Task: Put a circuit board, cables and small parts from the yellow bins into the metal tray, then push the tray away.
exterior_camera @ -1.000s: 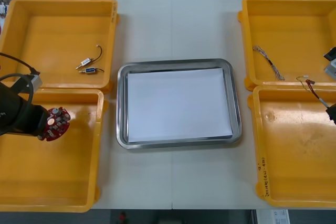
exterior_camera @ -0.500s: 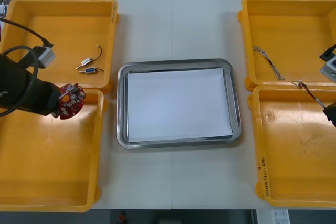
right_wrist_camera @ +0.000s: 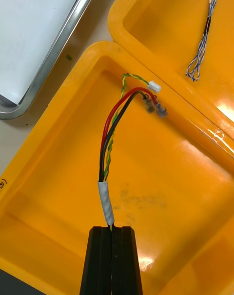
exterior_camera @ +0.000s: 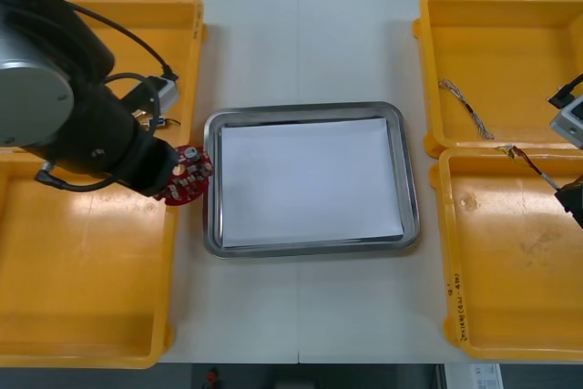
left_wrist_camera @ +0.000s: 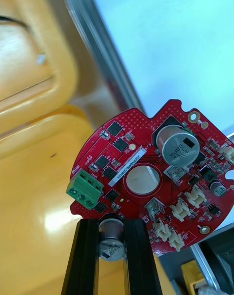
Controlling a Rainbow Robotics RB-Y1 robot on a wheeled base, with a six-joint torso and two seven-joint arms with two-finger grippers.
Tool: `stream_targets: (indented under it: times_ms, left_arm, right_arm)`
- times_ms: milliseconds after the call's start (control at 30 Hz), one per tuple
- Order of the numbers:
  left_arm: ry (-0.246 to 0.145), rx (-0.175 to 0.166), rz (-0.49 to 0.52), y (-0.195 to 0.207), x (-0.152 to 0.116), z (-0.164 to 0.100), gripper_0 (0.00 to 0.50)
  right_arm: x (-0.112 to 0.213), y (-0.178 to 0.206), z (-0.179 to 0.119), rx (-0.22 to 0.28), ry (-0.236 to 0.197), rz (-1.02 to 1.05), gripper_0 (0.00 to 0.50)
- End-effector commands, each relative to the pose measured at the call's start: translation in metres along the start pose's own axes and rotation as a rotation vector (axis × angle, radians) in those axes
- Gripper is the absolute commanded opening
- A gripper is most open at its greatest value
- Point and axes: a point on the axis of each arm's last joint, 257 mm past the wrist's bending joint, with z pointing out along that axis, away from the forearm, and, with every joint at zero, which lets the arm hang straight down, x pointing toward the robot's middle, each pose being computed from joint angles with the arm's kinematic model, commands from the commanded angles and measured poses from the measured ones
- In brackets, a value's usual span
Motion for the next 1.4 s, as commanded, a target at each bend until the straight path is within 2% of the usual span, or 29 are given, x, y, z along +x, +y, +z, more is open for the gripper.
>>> stream_targets:
  times_ms: [33, 233, 333, 433, 767, 900, 1400]
  left_arm:
    - [-0.013, 0.012, 0.023, -0.042, -0.028, 0.006, 0.0]
    - [-0.017, -0.001, 0.078, -0.074, -0.047, 0.015, 0.0]
    - [0.008, 0.0, 0.089, -0.085, -0.047, 0.025, 0.001]
    - [0.01, 0.012, 0.093, -0.093, -0.048, 0.039, 0.0]
    - [0.008, 0.0, 0.094, -0.099, -0.05, 0.089, 0.0]
    - [0.008, -0.001, 0.095, -0.098, -0.05, 0.095, 0.001]
    - [0.024, -0.038, 0.121, -0.091, -0.04, 0.107, 0.003]
  right_arm:
    - [-0.003, -0.01, -0.006, 0.041, 0.011, -0.054, 0.0]
    - [-0.003, -0.011, -0.006, 0.046, 0.012, -0.052, 0.0]
    - [-0.003, -0.013, -0.006, 0.053, 0.013, -0.05, 0.0]
    - [-0.003, -0.015, -0.007, 0.059, 0.013, -0.048, 0.0]
    - [-0.002, -0.017, -0.006, 0.067, 0.015, -0.046, 0.0]
    - [-0.002, -0.018, -0.007, 0.073, 0.016, -0.044, 0.0]
    - [-0.002, -0.019, -0.006, 0.075, 0.017, -0.042, 0.0]
